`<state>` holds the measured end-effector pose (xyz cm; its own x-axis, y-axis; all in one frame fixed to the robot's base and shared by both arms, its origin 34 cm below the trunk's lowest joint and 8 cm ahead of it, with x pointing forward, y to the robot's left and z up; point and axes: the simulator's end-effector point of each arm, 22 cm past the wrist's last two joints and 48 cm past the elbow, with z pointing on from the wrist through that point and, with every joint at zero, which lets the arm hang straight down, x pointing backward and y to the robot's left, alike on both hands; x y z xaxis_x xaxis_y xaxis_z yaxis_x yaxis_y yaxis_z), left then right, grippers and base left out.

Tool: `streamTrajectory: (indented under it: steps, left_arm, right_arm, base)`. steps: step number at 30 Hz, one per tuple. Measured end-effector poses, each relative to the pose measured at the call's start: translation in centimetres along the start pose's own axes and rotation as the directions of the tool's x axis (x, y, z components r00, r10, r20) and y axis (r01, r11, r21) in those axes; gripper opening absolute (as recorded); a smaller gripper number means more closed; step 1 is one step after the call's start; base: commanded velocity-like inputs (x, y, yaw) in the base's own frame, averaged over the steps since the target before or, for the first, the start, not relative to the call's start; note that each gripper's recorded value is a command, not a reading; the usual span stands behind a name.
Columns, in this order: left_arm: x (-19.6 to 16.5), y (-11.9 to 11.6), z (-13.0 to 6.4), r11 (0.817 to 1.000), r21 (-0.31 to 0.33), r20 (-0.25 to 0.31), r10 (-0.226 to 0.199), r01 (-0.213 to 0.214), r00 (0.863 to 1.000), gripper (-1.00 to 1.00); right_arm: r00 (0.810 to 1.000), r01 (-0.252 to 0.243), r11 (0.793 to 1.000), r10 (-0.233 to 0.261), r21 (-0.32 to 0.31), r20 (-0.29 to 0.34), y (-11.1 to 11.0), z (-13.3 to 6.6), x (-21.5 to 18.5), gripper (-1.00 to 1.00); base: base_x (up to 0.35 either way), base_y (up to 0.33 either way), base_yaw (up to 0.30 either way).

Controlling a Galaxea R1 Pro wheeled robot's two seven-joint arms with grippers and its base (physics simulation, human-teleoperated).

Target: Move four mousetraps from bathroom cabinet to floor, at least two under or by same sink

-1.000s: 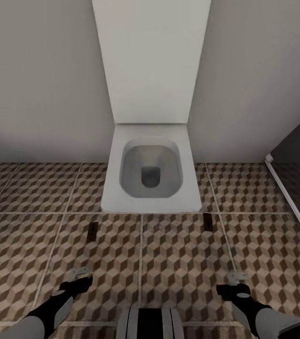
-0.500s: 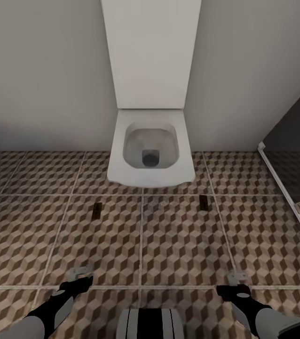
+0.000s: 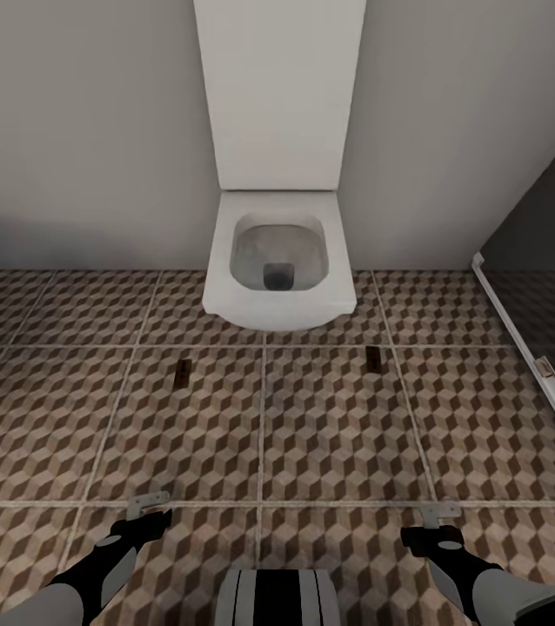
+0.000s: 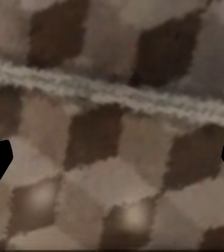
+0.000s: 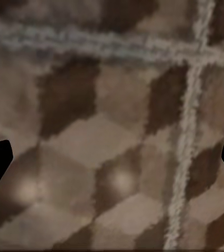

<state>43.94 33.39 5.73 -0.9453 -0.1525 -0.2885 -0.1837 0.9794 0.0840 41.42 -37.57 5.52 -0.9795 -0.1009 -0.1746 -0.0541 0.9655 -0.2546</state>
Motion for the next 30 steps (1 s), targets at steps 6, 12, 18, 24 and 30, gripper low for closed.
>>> streamTrajectory:
  steps: [6, 12, 18, 24, 30]
  left_arm:
    - [0.0, 0.1, 0.0, 1.000, -0.002, 0.000, -0.001, 0.001, 1.000, 1.00]
    - [0.0, 0.0, 0.0, 1.000, -0.002, 0.001, -0.004, 0.004, 1.000, 1.00]
    - [-0.4, -0.1, -0.2, 1.000, -0.001, 0.008, -0.005, 0.005, 1.000, 1.00]
    - [-1.7, -0.1, -0.8, 1.000, 0.003, 0.032, -0.009, 0.009, 0.999, 1.00]
    - [-2.9, -0.2, -1.5, 1.000, 0.006, 0.055, -0.013, 0.012, 0.998, 1.00]
  right_arm:
    - [1.000, 0.000, 1.000, 0.000, 0.001, 0.000, -0.1, 0.0, 0.0, 1.00]
    - [1.000, 0.000, 1.000, 0.000, 0.001, 0.000, -0.1, 0.0, 0.0, 1.00]
    - [1.000, -0.002, 1.000, 0.002, 0.002, 0.008, -0.2, -0.2, -0.4, 1.00]
    - [0.999, -0.008, 1.000, 0.007, 0.004, 0.032, -0.5, -0.8, -1.6, 1.00]
    - [0.998, -0.014, 1.000, 0.013, 0.007, 0.056, -0.8, -1.5, -2.8, 1.00]
  base:
    - [-0.015, 0.000, 0.000]
    - [-0.004, 0.000, 0.000]
    - [-0.001, 0.000, 0.000]
    - [0.000, 0.000, 0.000]
    - [0.000, 0.000, 0.000]
